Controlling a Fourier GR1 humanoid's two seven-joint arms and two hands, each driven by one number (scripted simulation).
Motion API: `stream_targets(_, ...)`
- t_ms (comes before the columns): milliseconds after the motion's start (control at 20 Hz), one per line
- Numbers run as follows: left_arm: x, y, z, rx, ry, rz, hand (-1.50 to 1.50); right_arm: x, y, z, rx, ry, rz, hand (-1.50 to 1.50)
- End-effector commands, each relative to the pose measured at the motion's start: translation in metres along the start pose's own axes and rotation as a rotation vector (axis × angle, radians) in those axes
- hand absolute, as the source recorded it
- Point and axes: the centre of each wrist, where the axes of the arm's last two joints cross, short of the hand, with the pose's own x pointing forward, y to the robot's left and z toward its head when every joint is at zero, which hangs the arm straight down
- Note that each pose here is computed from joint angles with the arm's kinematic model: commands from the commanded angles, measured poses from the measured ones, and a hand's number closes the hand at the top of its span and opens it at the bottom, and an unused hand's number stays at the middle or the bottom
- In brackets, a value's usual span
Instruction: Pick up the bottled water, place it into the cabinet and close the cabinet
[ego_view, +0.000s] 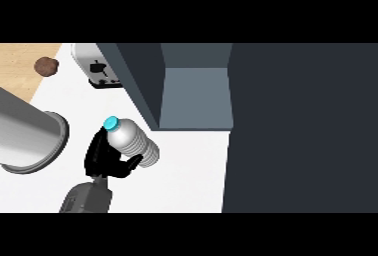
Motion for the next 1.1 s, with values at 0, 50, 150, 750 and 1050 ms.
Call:
stream_targets(0, -0.007, -0.047, -0.020, -0.021, -0.015, -0.050, 1.50, 0.003, 0.005, -0.004, 0.015, -0.007, -0.017, -1.50)
stream_targets(50, 0.017, -0.050, -0.035, -0.039, -0.019, -0.036, 1.50, 0.002, 0.011, 0.000, 0.013, 0.003, -0.001, -1.50)
stream_targets(150, 0.031, -0.077, -0.041, -0.018, -0.044, -0.062, 1.50, -0.001, 0.020, -0.010, 0.021, 0.003, 0.008, -1.50)
stream_targets(750, 0.045, -0.134, -0.098, 0.008, -0.101, -0.279, 1.50, -0.001, 0.005, -0.005, 0.014, 0.009, -0.024, -1.50)
stream_targets(1050, 0.049, -0.154, -0.113, 0.051, -0.123, -0.381, 1.50, -0.007, 0.008, -0.017, 0.035, 0.000, -0.034, -1.50)
